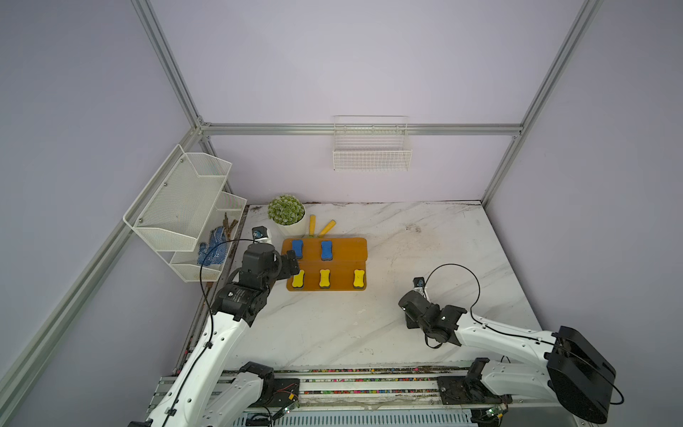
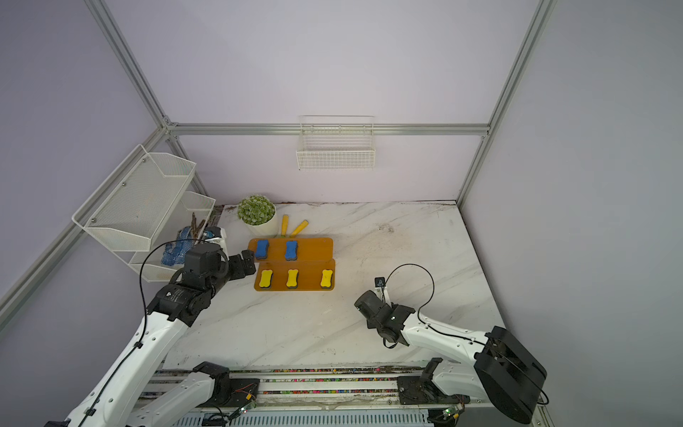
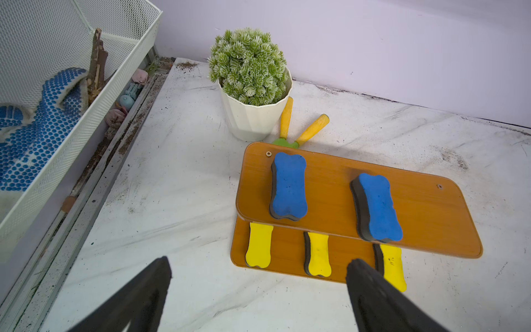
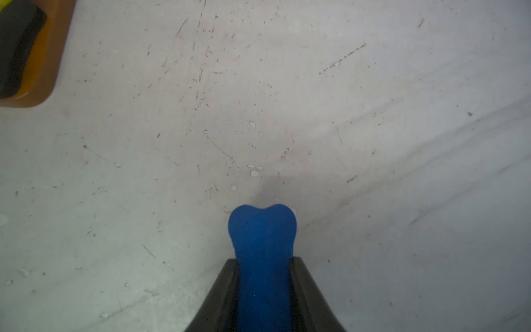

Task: Remove the whiteboard erasers from the shelf
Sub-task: Place the whiteboard eraser at the center of the board.

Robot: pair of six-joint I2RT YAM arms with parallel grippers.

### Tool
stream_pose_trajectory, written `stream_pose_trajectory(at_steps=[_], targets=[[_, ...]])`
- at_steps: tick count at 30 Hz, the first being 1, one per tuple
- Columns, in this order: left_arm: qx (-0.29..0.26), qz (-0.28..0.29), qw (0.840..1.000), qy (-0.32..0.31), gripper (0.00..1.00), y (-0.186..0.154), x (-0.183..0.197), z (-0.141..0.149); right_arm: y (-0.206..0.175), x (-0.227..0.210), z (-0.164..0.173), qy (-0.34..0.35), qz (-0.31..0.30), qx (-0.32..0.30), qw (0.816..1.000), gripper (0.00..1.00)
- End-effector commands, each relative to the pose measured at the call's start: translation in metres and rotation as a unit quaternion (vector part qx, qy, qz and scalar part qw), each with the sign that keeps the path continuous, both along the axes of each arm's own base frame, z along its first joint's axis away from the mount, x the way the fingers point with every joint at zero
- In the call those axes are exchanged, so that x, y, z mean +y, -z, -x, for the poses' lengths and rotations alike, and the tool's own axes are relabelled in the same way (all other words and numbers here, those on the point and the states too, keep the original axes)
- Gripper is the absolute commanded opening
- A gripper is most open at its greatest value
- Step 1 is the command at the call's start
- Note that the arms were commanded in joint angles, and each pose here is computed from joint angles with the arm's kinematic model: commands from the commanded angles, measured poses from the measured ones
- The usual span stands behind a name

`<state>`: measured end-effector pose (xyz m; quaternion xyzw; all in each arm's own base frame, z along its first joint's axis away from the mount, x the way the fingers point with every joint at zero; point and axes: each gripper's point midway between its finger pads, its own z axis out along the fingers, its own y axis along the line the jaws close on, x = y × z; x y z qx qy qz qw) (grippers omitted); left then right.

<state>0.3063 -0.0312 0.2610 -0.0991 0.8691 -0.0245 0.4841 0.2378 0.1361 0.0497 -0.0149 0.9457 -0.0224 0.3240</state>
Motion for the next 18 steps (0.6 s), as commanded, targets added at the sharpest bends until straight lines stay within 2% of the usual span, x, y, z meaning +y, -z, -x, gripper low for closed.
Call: stream_pose_trajectory(at_steps=[1, 8, 12, 18], targets=[[-0.027, 0.0, 1.0, 0.014, 0.99, -0.011, -0.005, -0.004, -0.002, 0.008, -0.019, 0.014, -0.017, -0.037, 0.999, 0.32], [-0.032, -0.01, 0.999, 0.018, 1.0, -0.007, -0.004, -0.006, 0.001, 0.0, -0.028, 0.03, -0.023, -0.033, 0.999, 0.35], [-0.029, -0.022, 0.999, 0.009, 1.0, -0.002, 0.0, -0.006, -0.001, 0.0, -0.033, 0.026, -0.049, -0.036, 0.998, 0.41], [-0.031, -0.025, 0.999, 0.009, 1.0, 0.0, 0.001, -0.006, 0.012, 0.002, -0.033, 0.021, -0.035, 0.004, 0.999, 0.45]])
